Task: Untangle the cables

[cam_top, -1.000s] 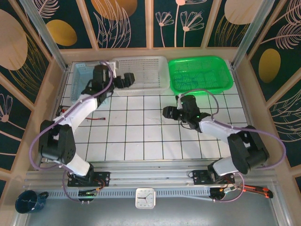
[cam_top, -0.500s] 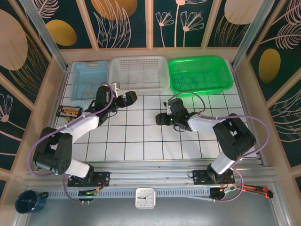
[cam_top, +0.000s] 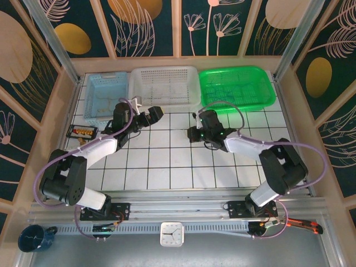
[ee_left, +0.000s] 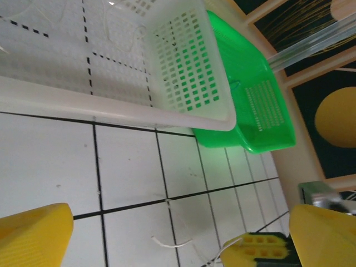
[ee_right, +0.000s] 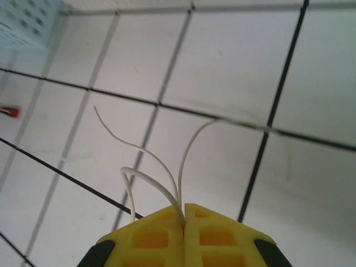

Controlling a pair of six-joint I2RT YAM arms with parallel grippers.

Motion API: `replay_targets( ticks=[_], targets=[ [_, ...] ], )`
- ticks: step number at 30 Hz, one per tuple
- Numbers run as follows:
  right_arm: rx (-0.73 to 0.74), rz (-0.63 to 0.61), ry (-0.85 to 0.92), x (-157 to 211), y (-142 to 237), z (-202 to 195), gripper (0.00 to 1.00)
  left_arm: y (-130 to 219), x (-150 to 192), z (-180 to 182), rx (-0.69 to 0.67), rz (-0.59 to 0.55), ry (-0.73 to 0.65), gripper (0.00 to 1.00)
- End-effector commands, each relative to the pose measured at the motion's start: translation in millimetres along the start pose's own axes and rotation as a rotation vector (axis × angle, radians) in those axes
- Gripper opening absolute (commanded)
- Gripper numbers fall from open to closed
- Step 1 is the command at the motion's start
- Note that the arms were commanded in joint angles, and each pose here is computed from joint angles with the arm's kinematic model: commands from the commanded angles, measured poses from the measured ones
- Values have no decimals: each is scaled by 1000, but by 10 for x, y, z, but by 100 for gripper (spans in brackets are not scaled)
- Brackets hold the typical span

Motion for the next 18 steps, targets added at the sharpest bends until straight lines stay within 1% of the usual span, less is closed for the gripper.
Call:
replay_targets(
  ticks=[1,6,8,10,15,17,18],
  targets=[
    [-44,-80,25,-277,216,180,0,-44,50,-162,105,19,37,99],
    [-98,-133,21,-472,367,331,0,-125,182,-295,150,49,49,99],
    [-120,-145,19,-521,403,381,0,-152,208,-315,160,49,53,97],
    [-141,-154,18,-554,440,428,0,-171,217,-344,174,47,56,92],
    [-165,-171,16,-598,508,475,0,-253,196,-386,199,38,65,66],
    [-172,-173,13,-598,521,485,0,-301,187,-407,205,40,63,61],
    [-175,-175,13,-602,527,493,0,-322,186,-419,209,42,64,60]
  ],
)
Point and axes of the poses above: each hand's point on the last joint's axis, 136 mm out from that joint toward the fingers, its own y axis back along the fingers, its own z axis along the line the jaws close on, x = y × z, the point moved 5 cm from there along y, back along the fingers, and after that the axes turned 1 degree about -y, right-handed, at the moved point
